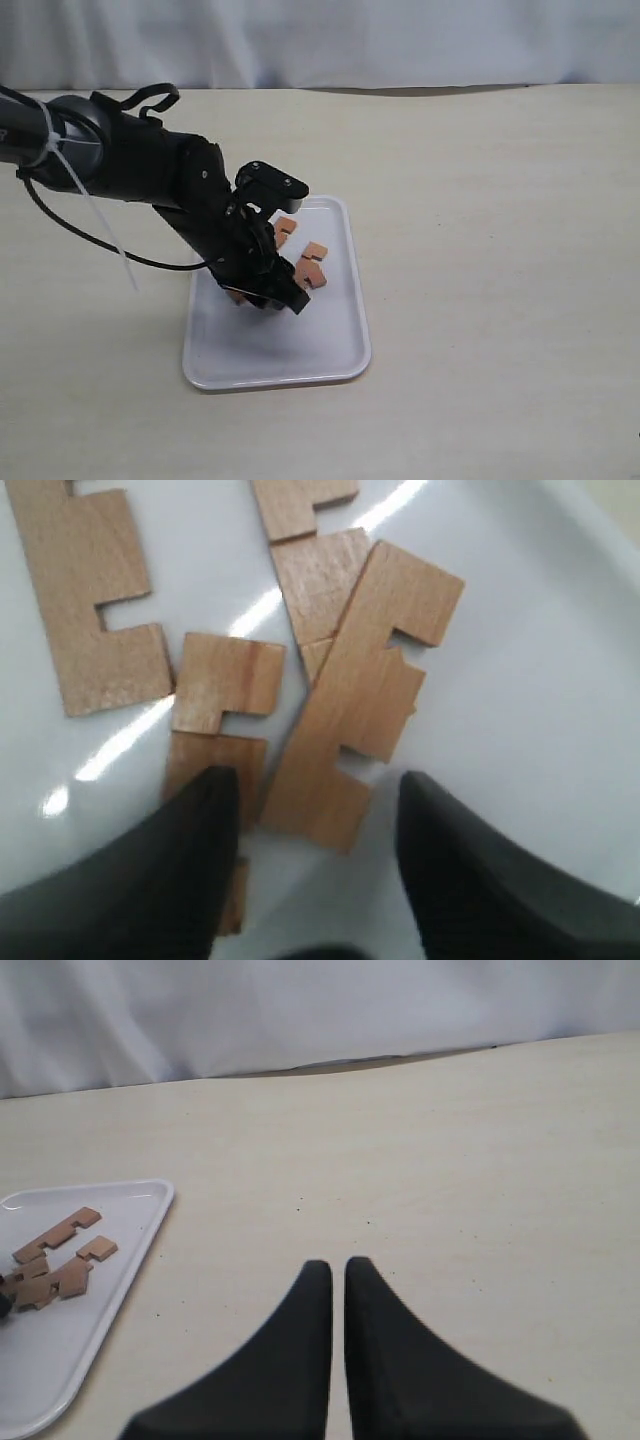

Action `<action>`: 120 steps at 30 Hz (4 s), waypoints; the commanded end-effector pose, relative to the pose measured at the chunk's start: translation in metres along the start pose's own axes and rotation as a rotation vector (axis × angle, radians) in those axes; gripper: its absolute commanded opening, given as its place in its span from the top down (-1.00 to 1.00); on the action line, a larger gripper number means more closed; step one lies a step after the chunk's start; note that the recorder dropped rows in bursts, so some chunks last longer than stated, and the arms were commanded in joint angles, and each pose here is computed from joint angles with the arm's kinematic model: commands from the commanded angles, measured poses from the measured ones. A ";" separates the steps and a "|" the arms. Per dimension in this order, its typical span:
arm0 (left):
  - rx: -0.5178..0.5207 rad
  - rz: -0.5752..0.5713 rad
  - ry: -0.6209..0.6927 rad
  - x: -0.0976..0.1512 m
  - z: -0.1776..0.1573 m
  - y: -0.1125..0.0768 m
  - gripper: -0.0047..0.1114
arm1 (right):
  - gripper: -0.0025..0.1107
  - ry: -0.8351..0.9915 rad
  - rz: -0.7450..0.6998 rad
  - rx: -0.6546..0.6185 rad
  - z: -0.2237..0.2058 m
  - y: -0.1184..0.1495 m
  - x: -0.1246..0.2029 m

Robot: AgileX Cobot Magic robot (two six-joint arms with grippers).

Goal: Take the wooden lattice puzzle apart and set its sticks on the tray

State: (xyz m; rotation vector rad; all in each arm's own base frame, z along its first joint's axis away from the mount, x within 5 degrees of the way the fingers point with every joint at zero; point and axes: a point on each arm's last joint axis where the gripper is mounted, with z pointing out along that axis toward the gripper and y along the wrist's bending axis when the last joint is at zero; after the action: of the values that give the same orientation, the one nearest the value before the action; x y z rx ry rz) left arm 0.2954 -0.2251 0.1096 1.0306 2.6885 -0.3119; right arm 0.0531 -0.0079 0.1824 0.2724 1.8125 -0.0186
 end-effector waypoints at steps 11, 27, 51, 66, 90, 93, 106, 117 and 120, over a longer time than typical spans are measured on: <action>0.006 -0.015 -0.114 -0.002 -0.113 -0.010 0.74 | 0.88 -0.005 -0.005 -0.002 0.000 0.000 0.000; -0.472 -0.574 -0.325 0.176 -0.262 0.063 0.92 | 0.88 -0.005 -0.005 -0.002 0.000 0.000 0.000; -0.743 -0.243 -1.386 0.280 -0.307 -0.051 0.92 | 0.88 -0.005 -0.005 -0.002 0.000 0.000 0.000; -0.518 -0.437 -1.619 0.273 -0.284 -0.039 0.92 | 0.88 -0.005 -0.005 -0.002 0.000 0.000 0.000; -0.373 -0.682 -1.177 0.286 -0.172 -0.014 0.92 | 0.88 -0.005 -0.005 -0.002 0.000 0.000 0.000; -0.348 -0.710 -1.129 0.287 -0.168 -0.015 0.92 | 0.88 -0.005 -0.005 -0.002 0.000 0.000 0.000; -0.482 -0.602 -1.072 0.291 -0.168 -0.011 0.92 | 0.88 -0.005 -0.005 -0.002 0.000 0.000 0.000; -0.484 -0.602 -1.061 0.291 -0.167 -0.011 0.92 | 0.88 -0.005 -0.005 -0.002 0.000 0.000 0.000; -0.484 -0.602 -1.061 0.291 -0.167 -0.011 0.92 | 0.88 -0.005 -0.005 -0.002 0.000 0.000 0.000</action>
State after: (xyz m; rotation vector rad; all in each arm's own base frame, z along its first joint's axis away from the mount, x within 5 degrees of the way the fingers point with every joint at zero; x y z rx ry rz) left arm 0.0531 -0.0035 0.1819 -0.1399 1.8396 -0.1943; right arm 0.0530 -0.0079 0.1822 0.2726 1.8145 -0.0184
